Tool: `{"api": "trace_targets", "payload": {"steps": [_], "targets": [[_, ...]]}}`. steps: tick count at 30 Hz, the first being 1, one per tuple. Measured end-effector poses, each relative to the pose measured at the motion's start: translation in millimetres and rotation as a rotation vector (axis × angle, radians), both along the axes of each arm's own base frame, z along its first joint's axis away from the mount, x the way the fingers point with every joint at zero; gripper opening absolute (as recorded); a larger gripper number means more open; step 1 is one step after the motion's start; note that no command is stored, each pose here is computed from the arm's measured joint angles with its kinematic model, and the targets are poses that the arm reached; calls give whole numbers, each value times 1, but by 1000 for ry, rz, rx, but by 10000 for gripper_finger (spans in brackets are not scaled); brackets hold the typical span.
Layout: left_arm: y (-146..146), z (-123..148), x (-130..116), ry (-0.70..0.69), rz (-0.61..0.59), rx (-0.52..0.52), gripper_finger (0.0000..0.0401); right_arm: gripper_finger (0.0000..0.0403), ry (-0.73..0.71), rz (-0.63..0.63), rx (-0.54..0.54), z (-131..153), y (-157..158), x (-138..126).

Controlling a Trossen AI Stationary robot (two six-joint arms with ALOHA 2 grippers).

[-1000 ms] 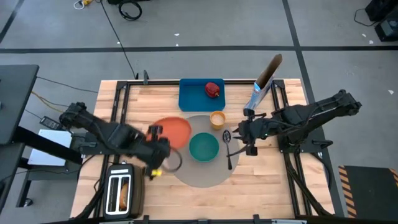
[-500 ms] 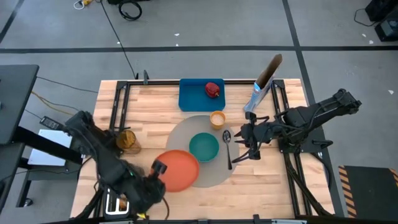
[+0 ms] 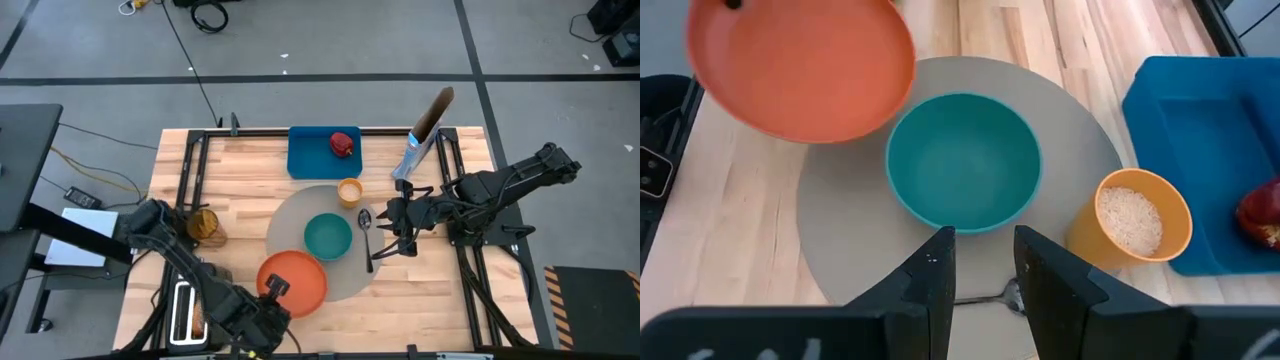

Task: Arrange a breakfast setting
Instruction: Put the orange plate on the bottom left of the gray table mat

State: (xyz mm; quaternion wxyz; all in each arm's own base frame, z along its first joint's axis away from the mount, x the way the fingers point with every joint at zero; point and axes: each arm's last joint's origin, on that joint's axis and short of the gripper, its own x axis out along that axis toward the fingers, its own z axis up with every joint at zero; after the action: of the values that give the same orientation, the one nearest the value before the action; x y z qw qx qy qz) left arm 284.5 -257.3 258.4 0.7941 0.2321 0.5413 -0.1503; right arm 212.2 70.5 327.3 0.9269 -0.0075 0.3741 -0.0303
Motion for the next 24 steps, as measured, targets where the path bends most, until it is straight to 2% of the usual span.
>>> {"api": "trace_targets", "payload": {"steps": [5, 10, 18, 21, 24], "targets": [[5, -19, 14, 40, 74, 18, 19, 113, 2, 4, 13, 0, 0, 0], [8, -27, 27, 17, 84, 6, 19, 113, 7, 14, 32, 0, 2, 0], [8, -28, 28, 39, 73, -14, 19, 113, 15, 47, 29, -2, 9, -1], [9, -33, 27, 47, 87, -12, 20, 113, 50, 62, 11, -11, 17, 5], [13, -45, 24, 85, 102, 13, 20, 113, 115, 81, -14, -32, 28, 17]]}}
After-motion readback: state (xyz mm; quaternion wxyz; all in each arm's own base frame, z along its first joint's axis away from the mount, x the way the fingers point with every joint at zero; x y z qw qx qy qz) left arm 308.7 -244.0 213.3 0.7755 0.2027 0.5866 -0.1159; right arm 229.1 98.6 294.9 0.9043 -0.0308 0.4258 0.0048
